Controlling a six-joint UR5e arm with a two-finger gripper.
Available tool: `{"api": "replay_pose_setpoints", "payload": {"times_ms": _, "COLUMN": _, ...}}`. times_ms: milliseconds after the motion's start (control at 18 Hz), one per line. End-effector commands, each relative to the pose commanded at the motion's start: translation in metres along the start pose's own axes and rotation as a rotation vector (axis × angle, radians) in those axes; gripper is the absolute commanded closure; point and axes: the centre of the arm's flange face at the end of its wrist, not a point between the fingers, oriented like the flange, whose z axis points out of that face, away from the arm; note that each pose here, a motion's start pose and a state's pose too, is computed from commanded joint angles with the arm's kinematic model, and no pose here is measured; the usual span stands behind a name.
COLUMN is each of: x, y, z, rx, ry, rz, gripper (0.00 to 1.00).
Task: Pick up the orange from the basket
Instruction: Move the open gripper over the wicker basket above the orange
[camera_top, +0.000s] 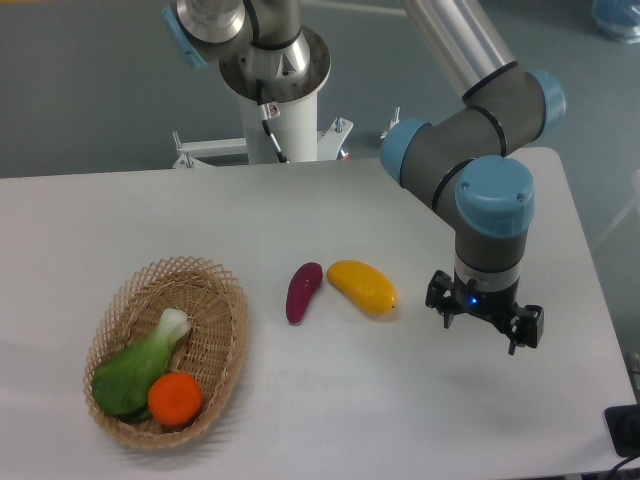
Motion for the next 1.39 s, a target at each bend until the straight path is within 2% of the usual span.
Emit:
{"api": "replay_pose_setpoints", "payload": {"times_ms": 444, "x": 0.005, "y": -0.005, "z": 0.005, "rx": 0.003, "ry": 0.010, "rz": -0.002, "gripper": 0.00}}
{"api": "replay_pose_setpoints", "payload": {"times_ms": 611, "x": 0.015, "y": -0.014, "z": 0.007, "rx": 0.007, "ry": 0.016, "rz": -0.030, "gripper": 0.00}}
{"api": "replay_pose_setpoints", "payload": {"times_ms": 833, "x": 0.037, "y": -0.042, "z": -0.009, "rx": 0.106, "ry": 0.063, "rz": -0.142, "gripper": 0.00}}
{"api": "replay_pose_setpoints", "payload": {"times_ms": 944, "x": 0.054, "y": -0.056, "z": -0.008, "rx": 0.108, "ry": 0.082, "rz": -0.183, "gripper": 0.00}}
{"api": "replay_pose_setpoints", "payload": {"times_ms": 1222, "x": 0.083, "y": -0.083, "z": -0.014, "rx": 0.143, "ry": 0.116, "rz": -0.201, "gripper": 0.00}}
{"api": "replay_pose_setpoints", "payload": {"times_ms": 1389, "x": 0.126, "y": -0.122, "z": -0.020, "rx": 0.148, "ry": 0.140, "rz": -0.224, "gripper": 0.00}}
